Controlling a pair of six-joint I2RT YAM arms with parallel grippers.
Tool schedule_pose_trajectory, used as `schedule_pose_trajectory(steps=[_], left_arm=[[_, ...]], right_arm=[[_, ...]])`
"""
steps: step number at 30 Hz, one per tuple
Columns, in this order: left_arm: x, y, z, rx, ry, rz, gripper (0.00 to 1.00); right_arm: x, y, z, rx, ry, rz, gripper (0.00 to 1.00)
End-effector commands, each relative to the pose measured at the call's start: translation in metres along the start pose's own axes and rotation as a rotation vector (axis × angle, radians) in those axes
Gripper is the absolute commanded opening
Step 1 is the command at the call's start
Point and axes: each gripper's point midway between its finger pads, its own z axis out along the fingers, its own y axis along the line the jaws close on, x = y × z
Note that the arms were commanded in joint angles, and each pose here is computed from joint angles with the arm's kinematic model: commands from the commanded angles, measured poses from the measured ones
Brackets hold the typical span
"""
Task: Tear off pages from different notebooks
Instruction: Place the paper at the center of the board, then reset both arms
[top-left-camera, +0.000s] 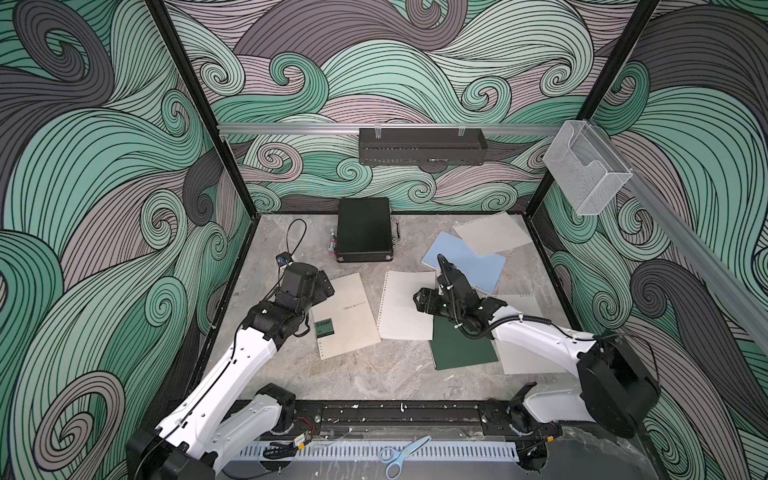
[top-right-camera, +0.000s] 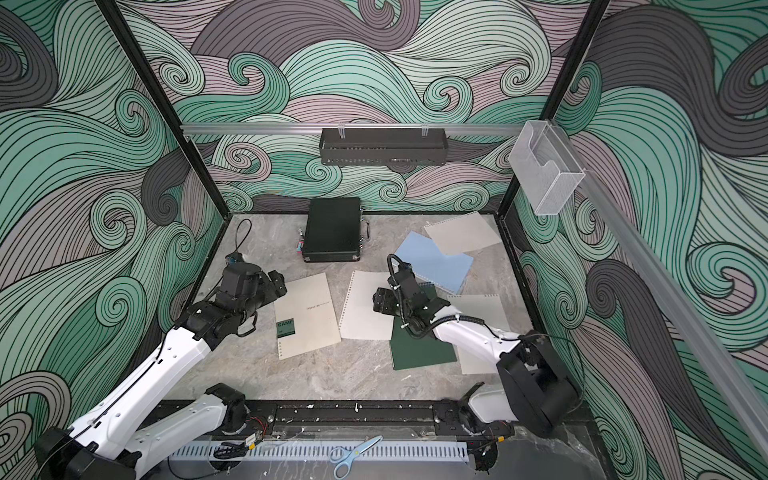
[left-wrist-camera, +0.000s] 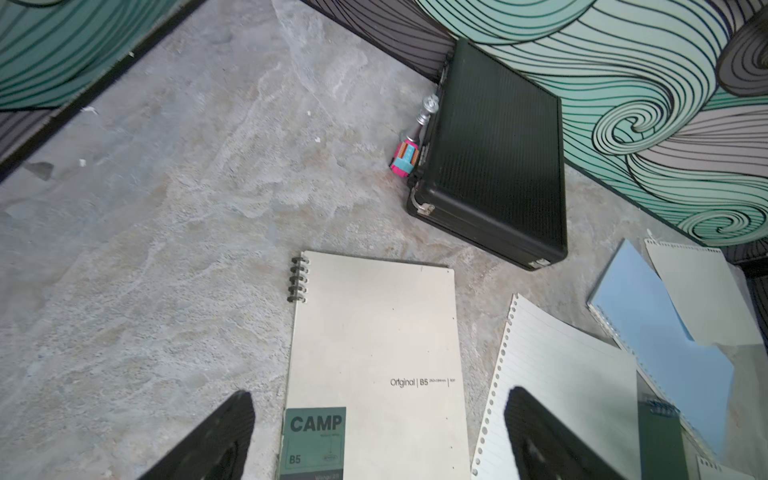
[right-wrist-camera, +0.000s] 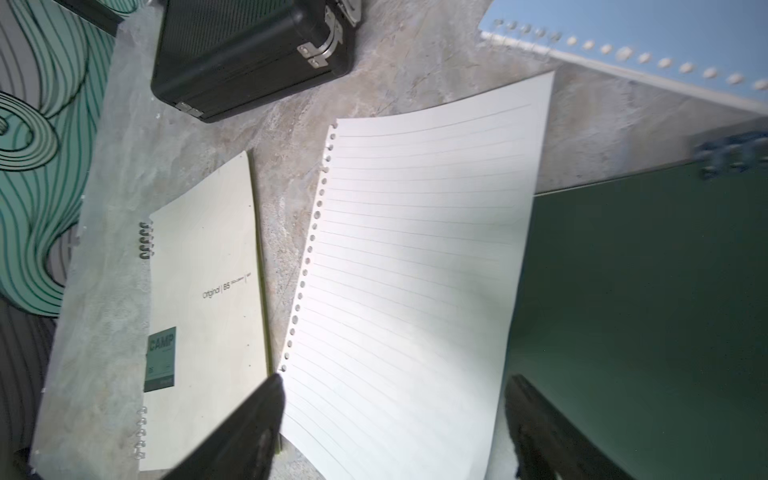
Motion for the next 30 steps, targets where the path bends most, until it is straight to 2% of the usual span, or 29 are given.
schedule_pose_trajectory(steps=[1,5,6,7,9,11,14,16,17,18,20,23,25,27,30], left_arm=[[-0.032,0.025,-0.007,-0.154,-0.17,0.012,0.93],[-0.044,0.059,-0.001,-0.362,-0.332,-0.035,0.93],[-0.044,0.064,0.001,-0.401,-0.344,0.004,0.93],[-0.046,0.064,0.004,-0.43,-0.34,0.091,0.92],[-0.045,0.062,0.01,-0.458,-0.307,0.22,0.91],[-0.041,0.07,0.011,-0.519,-0.285,0.274,0.9],[-0.026,0.078,0.018,-0.532,-0.259,0.311,0.91],[-0.017,0.086,0.023,-0.544,-0.277,0.318,0.91],[-0.017,0.087,0.025,-0.546,-0.301,0.334,0.91],[-0.017,0.09,0.024,-0.557,-0.309,0.326,0.9],[-0.02,0.087,0.029,-0.546,-0.362,0.347,0.9],[-0.017,0.086,0.043,-0.511,-0.433,0.401,0.9],[-0.009,0.099,0.062,-0.472,-0.431,0.362,0.9],[-0.014,0.113,0.065,-0.513,-0.401,0.289,0.9],[-0.017,0.12,0.076,-0.438,-0.382,0.225,0.91]], right_arm=[[-0.013,-0.036,-0.028,0.193,-0.054,-0.005,0.94],[-0.044,-0.048,-0.078,0.195,-0.147,0.105,0.99],[-0.055,-0.05,-0.089,0.188,-0.192,0.126,0.99],[-0.071,-0.059,-0.102,0.214,-0.263,0.157,0.99],[-0.099,-0.083,-0.125,0.329,-0.397,0.189,0.99],[-0.122,-0.103,-0.136,0.468,-0.511,0.112,0.99],[-0.14,-0.126,-0.132,0.698,-0.584,-0.158,0.99],[-0.136,-0.157,-0.131,0.871,-0.593,-0.198,0.99],[-0.129,-0.173,-0.129,0.91,-0.581,-0.147,0.99],[-0.125,-0.18,-0.124,0.91,-0.574,-0.13,0.99],[-0.119,-0.186,-0.109,0.927,-0.577,-0.198,0.99],[-0.106,-0.213,-0.086,0.987,-0.536,-0.182,0.99],[-0.108,-0.221,-0.073,1.019,-0.553,-0.21,0.98],[-0.114,-0.215,-0.066,0.997,-0.559,-0.236,0.99],[-0.123,-0.214,-0.06,0.956,-0.597,-0.25,0.99]])
